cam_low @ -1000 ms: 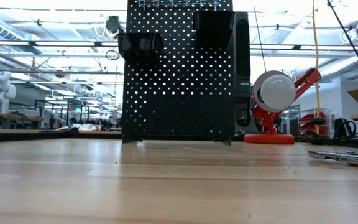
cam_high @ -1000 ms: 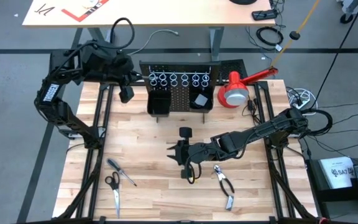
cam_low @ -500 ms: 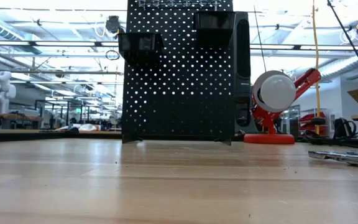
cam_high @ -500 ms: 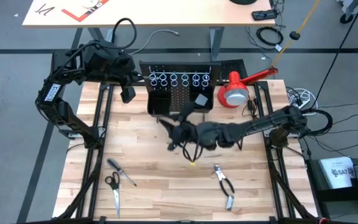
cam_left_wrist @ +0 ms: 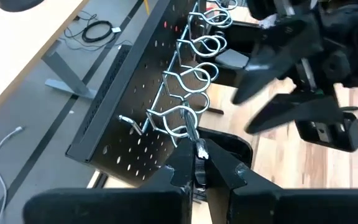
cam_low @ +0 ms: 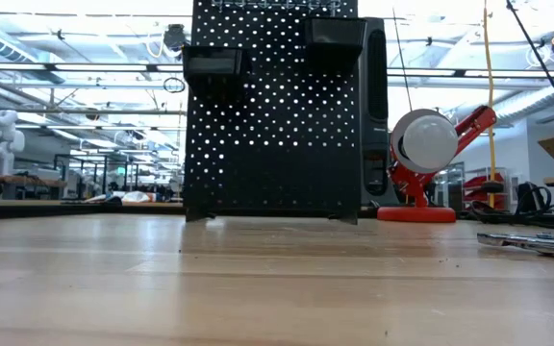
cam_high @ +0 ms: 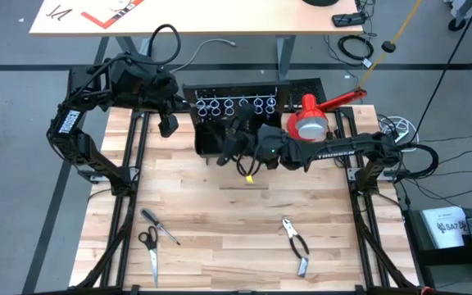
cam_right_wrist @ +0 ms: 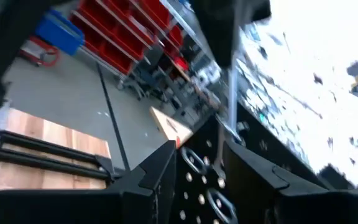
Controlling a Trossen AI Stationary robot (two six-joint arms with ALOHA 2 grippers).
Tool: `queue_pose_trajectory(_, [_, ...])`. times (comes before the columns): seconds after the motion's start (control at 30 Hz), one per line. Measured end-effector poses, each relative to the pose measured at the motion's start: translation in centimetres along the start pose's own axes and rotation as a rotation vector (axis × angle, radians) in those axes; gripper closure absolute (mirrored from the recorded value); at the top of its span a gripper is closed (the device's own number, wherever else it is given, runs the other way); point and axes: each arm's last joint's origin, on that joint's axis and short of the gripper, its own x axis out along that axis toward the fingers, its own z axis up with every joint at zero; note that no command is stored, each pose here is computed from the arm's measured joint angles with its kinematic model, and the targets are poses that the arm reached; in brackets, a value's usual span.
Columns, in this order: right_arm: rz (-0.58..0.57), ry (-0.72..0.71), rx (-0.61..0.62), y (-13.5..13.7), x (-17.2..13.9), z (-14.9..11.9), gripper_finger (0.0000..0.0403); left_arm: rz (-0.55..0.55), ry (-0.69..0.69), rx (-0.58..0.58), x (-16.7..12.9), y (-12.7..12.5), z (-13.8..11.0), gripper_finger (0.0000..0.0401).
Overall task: Hang tools onto peg board
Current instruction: Hang the wrench on the pegboard
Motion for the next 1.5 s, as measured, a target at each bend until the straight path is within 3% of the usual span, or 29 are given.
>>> queue_pose_trajectory(0.33, [-0.015,0.003,0.008,-0.4,0.9,-0.9,0.0271,-0.012,0.002,-0.016,0.0,0.0,0.0,0.0379])
queue_pose_trajectory(0.53, [0.006,0.005,0.065,0.0,0.7,-0.8,0.027,-0.018,-0.001,-0.033,-0.3,0.0,-0.1,0.0379])
queue_pose_trajectory(1.07, [0.072,0.038,0.064,1.2,0.1,-0.6,0.027,-0.033,-0.005,-0.027,-2.1,0.0,-1.1,0.0379])
queue_pose_trajectory(1.23, [0.082,0.008,0.028,1.7,-0.4,0.1,0.027,-0.021,-0.023,0.004,-2.2,0.1,-1.0,0.0379])
queue_pose_trajectory(1.5, [-0.015,-0.128,-0.039,0.6,-1.1,2.9,0.027,-0.017,-0.061,0.078,-2.2,0.1,-0.6,0.0379])
